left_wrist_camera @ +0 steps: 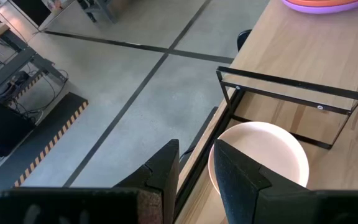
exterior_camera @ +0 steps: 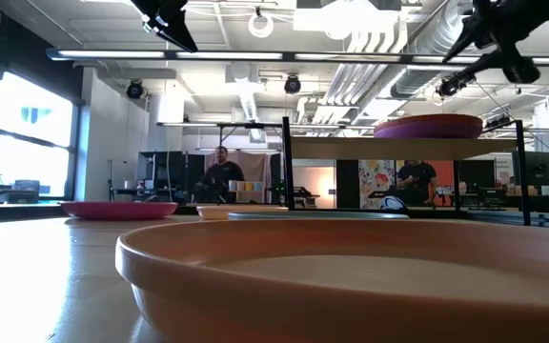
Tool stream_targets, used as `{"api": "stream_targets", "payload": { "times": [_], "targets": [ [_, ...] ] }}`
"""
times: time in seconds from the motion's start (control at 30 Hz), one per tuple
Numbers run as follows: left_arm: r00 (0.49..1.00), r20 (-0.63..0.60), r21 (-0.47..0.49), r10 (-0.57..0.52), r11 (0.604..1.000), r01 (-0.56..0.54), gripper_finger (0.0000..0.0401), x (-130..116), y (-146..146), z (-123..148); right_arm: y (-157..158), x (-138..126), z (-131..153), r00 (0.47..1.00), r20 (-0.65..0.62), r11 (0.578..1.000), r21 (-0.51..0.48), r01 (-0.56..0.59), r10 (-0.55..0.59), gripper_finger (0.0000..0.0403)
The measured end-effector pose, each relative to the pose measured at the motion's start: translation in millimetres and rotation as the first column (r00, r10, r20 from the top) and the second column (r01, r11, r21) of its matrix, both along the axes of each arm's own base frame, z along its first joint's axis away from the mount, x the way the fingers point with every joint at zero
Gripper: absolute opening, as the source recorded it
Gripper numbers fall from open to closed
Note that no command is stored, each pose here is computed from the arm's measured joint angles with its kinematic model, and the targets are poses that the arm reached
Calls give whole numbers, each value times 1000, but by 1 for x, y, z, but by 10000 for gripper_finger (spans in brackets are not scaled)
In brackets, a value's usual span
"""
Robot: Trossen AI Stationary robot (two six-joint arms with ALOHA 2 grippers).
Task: Place and stack plates onto a shelf
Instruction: Stack the white plate on top of the orange plate on the shelf
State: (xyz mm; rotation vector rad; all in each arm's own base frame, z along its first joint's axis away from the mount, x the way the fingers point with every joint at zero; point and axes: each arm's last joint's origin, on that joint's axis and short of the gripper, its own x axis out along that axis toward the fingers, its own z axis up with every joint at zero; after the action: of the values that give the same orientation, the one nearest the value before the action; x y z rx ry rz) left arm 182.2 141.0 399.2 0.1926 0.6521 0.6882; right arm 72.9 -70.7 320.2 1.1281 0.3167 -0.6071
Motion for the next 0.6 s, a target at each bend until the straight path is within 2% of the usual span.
{"api": "stream_targets", "payload": {
  "times": [0.07, 0.2, 0.33, 0.5, 0.6],
  "targets": [
    [1000, 0, 0, 0, 1000, 0, 90, 0, 0, 0, 2, 1, 1, 996, 27, 997, 0, -80, 80, 138],
    [1000, 0, 0, 0, 1000, 0, 90, 0, 0, 0, 4, 4, 1, 973, 30, 971, -71, -226, 229, 138],
    [1000, 1, 1, 1, 1000, -1, 90, 0, 0, 0, 3, 10, -1, 954, 38, 954, -53, -295, 297, 138],
    [998, 26, 47, 50, 998, -51, 90, 3, 5, 3, 0, 21, -4, 929, 36, 930, -22, -368, 369, 138],
    [994, 88, 16, 69, 997, -71, 90, 4, 5, 5, 5, 27, -5, 902, 29, 903, -21, -430, 431, 138]
  ]
}}
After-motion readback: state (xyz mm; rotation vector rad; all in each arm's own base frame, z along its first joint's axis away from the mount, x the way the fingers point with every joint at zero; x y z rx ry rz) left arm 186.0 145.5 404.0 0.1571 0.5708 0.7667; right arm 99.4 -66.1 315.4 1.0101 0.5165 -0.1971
